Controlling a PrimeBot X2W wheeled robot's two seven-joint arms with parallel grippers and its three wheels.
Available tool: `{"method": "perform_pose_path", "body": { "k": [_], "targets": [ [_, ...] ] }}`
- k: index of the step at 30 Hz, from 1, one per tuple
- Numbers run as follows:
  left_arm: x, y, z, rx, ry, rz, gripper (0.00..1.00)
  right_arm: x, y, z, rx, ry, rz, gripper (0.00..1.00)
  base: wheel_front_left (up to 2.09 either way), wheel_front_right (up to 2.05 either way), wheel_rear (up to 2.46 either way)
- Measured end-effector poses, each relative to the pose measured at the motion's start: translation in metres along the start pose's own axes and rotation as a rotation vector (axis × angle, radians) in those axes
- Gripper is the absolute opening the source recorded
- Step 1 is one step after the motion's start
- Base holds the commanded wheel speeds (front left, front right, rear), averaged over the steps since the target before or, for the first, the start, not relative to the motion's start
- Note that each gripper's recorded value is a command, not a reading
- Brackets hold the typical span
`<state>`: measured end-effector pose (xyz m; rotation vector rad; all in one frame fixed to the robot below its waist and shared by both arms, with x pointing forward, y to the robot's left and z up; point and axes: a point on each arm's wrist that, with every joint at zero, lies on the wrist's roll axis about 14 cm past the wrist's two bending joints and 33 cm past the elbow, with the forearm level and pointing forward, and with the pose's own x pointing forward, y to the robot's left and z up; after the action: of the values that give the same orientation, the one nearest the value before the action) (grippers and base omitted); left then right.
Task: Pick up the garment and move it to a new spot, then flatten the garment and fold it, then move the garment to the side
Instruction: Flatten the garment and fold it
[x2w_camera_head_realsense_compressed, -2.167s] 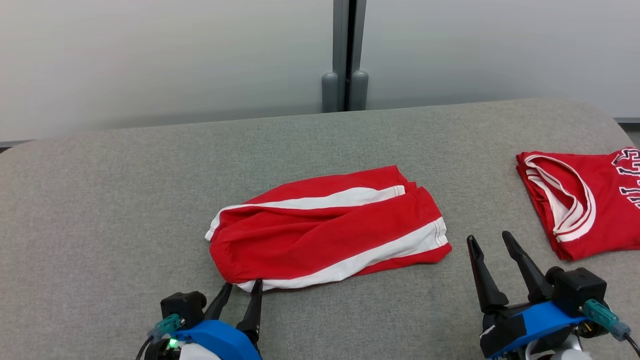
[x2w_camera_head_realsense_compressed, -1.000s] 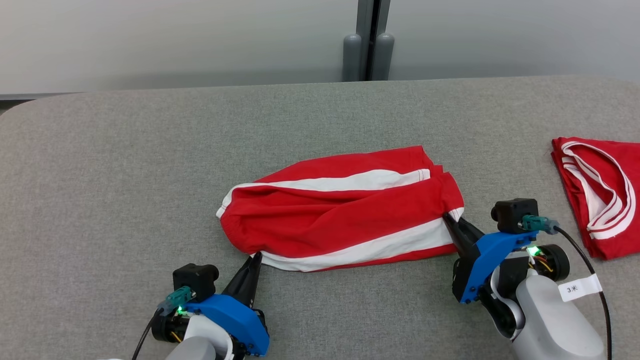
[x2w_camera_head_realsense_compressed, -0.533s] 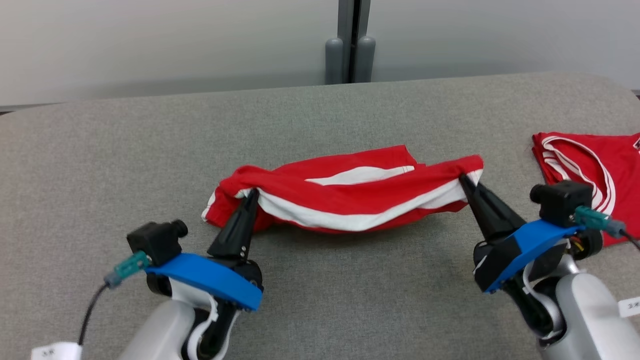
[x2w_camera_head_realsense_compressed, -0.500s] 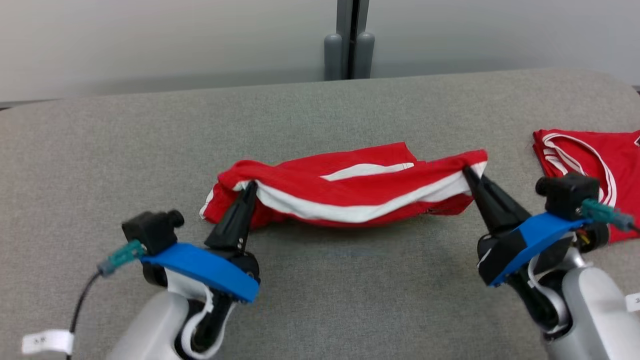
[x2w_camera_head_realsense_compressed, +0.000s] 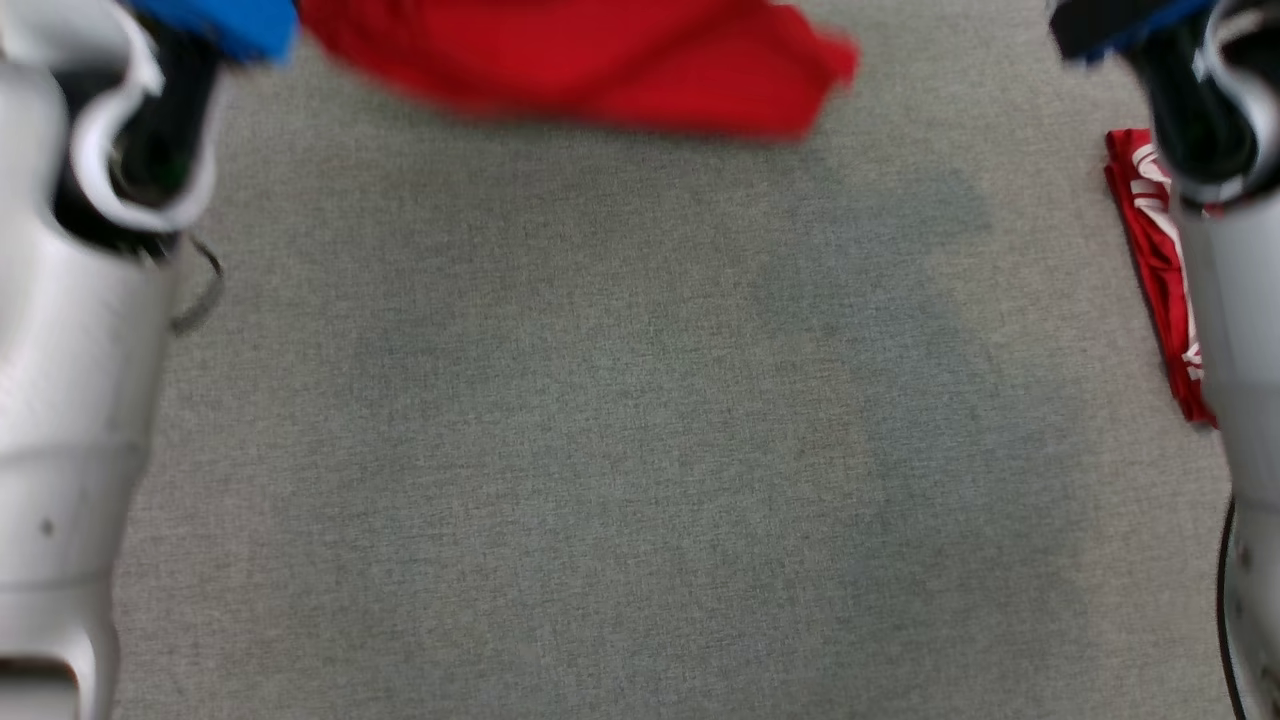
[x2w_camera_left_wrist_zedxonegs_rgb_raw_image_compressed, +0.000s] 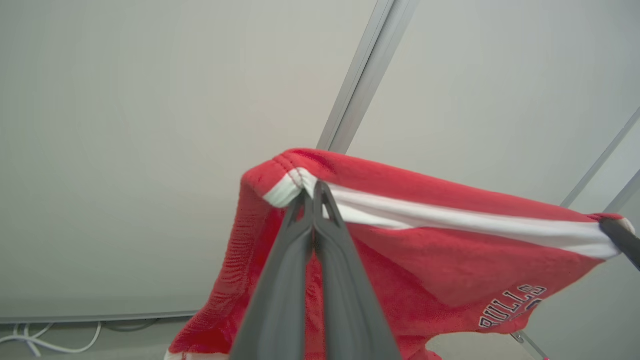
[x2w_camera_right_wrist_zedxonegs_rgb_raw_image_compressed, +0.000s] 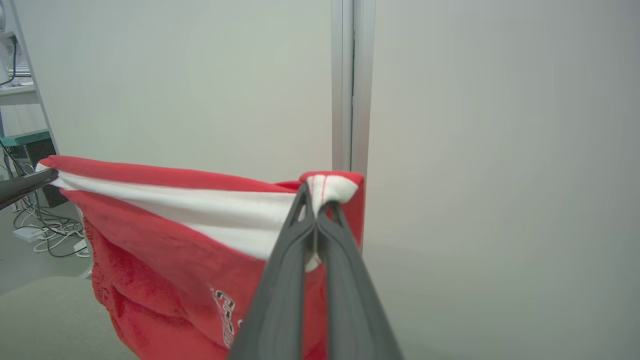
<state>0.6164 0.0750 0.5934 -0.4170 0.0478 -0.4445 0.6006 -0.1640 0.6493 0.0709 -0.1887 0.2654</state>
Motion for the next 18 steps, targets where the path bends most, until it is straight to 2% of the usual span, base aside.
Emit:
{"method": "perform_pose_path", "body": {
  "k": [5, 8, 11, 13, 18],
  "targets": [
    [0.021, -0.002, 0.057, 0.066, -0.198, 0.002, 0.00, 0.026, 0.006, 0.056, -0.071, -0.234, 0.023, 0.00, 0.00, 0.00, 0.00],
    [0.024, -0.011, 0.064, 0.056, -0.255, -0.022, 0.00, 0.029, 0.008, 0.061, -0.096, -0.277, 0.030, 0.00, 0.00, 0.00, 0.00],
    [0.024, -0.010, 0.045, 0.034, -0.250, -0.042, 0.00, 0.029, 0.013, 0.030, -0.103, -0.195, 0.049, 0.00, 0.00, 0.00, 0.00],
    [0.018, -0.001, 0.017, -0.005, -0.218, -0.031, 0.00, 0.020, 0.015, -0.010, -0.039, -0.092, 0.043, 0.00, 0.00, 0.00, 0.00],
    [-0.024, 0.028, -0.101, -0.068, 0.048, 0.059, 0.00, -0.030, 0.019, -0.115, 0.051, 0.251, 0.033, 0.00, 0.00, 0.00, 0.00]
  ]
}}
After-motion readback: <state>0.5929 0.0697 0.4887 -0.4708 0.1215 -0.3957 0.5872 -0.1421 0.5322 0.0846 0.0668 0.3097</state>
